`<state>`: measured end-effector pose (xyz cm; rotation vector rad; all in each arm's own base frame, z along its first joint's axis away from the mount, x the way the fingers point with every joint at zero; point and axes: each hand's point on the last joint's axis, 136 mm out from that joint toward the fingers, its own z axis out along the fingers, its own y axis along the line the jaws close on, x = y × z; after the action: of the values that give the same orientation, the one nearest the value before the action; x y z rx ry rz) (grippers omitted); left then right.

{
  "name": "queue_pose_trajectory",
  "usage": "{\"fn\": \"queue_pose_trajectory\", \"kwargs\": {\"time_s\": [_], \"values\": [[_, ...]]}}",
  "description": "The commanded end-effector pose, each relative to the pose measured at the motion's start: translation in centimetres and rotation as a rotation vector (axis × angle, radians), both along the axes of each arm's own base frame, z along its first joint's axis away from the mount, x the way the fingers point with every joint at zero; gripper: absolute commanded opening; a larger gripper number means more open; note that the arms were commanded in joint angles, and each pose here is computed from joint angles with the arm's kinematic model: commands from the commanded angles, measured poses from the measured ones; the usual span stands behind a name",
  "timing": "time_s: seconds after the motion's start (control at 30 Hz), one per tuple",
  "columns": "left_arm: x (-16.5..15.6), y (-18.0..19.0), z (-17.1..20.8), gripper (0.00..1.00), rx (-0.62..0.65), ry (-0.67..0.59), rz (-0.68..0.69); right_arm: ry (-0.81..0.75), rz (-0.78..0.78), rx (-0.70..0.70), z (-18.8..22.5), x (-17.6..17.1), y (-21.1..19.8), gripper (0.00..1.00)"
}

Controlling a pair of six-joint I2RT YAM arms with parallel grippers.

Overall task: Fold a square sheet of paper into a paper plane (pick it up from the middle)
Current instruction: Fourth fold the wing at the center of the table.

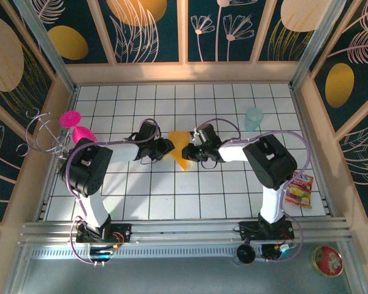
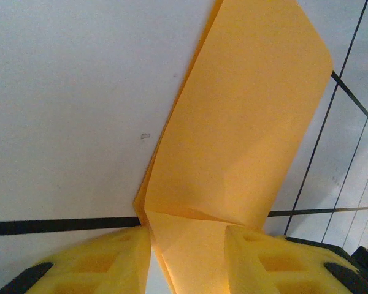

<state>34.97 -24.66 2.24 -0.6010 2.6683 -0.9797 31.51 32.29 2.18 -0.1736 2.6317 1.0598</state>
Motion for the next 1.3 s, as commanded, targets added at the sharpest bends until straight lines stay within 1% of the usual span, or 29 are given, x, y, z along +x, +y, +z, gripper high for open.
{"fn": "queue_pose_trajectory", "kwargs": {"time_s": [0.0, 0.23, 0.47, 0.73, 0.9, 1.27], "values": [[-0.1, -0.5, -0.4, 0.35, -0.011, 0.012, -0.029, 0.052, -0.013, -0.103, -3.6, -0.7, -1.8, 0.16], [0.2, -1.4, 0.7, 0.35, -0.062, -0.008, -0.050, 0.050, -0.012, -0.103, -3.6, -0.6, -1.8, 0.16], [0.2, -1.6, 1.8, 0.30, -0.078, -0.032, -0.063, 0.057, -0.014, -0.111, -4.0, -0.8, -2.0, 0.16], [0.4, -1.3, 1.3, 0.29, -0.066, -0.035, -0.072, 0.054, -0.013, -0.121, -4.2, -0.8, -2.2, 0.15], [1.2, -0.6, 1.2, 0.27, -0.077, -0.041, -0.068, 0.054, -0.015, -0.125, -4.2, -0.8, -2.4, 0.15], [2.0, -1.1, 0.9, 0.25, -0.103, -0.042, -0.110, 0.053, -0.017, -0.128, -4.3, -0.9, -2.5, 0.15]]}}
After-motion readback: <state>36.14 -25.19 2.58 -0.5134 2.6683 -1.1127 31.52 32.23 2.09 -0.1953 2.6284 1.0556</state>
